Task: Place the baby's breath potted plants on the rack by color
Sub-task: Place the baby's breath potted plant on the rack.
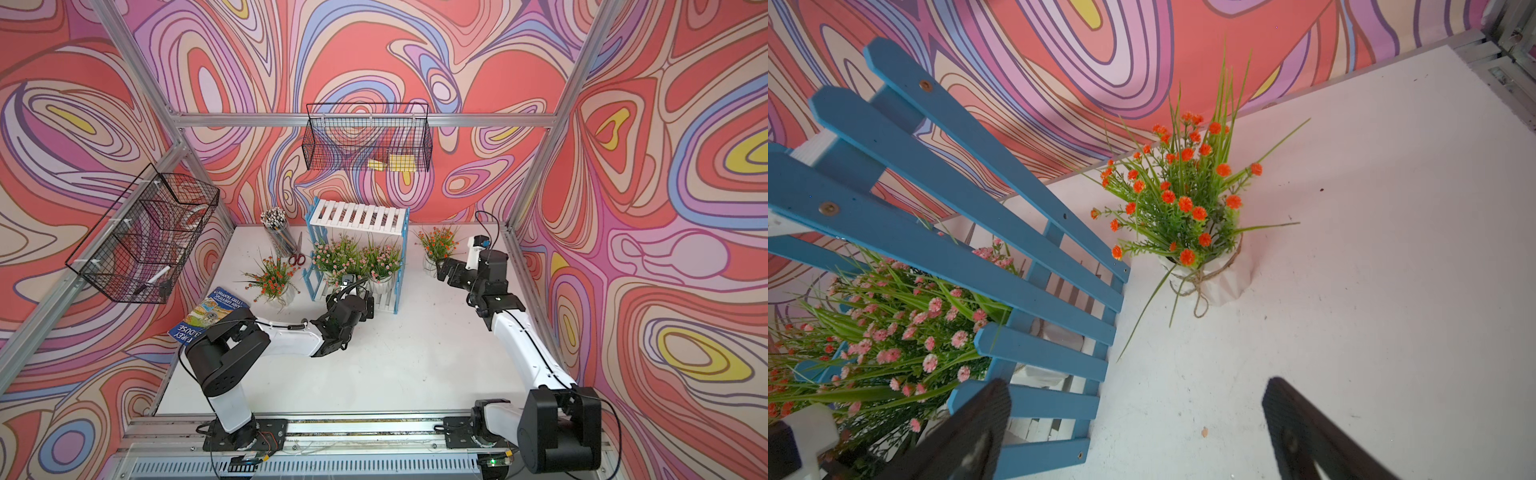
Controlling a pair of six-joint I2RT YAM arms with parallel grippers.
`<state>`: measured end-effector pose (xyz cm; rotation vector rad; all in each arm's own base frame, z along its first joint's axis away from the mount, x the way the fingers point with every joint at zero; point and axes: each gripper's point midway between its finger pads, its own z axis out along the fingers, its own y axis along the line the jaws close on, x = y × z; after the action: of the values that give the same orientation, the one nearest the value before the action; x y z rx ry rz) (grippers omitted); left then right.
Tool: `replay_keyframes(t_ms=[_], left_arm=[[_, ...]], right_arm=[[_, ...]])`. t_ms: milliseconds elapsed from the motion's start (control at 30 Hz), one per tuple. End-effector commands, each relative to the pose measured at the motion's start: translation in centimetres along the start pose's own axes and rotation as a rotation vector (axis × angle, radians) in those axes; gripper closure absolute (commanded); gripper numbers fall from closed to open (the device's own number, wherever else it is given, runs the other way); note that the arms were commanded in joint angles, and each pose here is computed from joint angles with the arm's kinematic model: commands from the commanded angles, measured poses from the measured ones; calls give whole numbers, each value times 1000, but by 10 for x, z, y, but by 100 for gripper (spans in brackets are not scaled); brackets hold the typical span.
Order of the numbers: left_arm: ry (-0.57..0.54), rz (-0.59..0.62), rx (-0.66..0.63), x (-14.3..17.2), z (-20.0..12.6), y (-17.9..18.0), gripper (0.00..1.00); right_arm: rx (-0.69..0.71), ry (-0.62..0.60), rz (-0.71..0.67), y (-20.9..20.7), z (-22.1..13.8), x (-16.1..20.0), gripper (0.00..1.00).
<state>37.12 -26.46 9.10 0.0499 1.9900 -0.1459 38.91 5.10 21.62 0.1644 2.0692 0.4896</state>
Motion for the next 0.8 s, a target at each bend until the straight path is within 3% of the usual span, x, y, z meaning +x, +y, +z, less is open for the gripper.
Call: replay_keyframes(t_ms=[0, 300, 533, 767], left_arm=[[-31, -19, 84, -11, -12, -13, 0], [32, 11, 206, 3, -52, -29, 1], [149, -2, 362, 16, -100, -49, 5], [233, -106, 359, 21, -135, -22, 4]], right_arm=[[-5, 17, 6, 0, 3, 8, 2], [17, 52, 23, -6, 9, 16, 2], [89, 126, 5, -13, 31, 34, 2], [134, 176, -51, -15, 72, 60, 2]])
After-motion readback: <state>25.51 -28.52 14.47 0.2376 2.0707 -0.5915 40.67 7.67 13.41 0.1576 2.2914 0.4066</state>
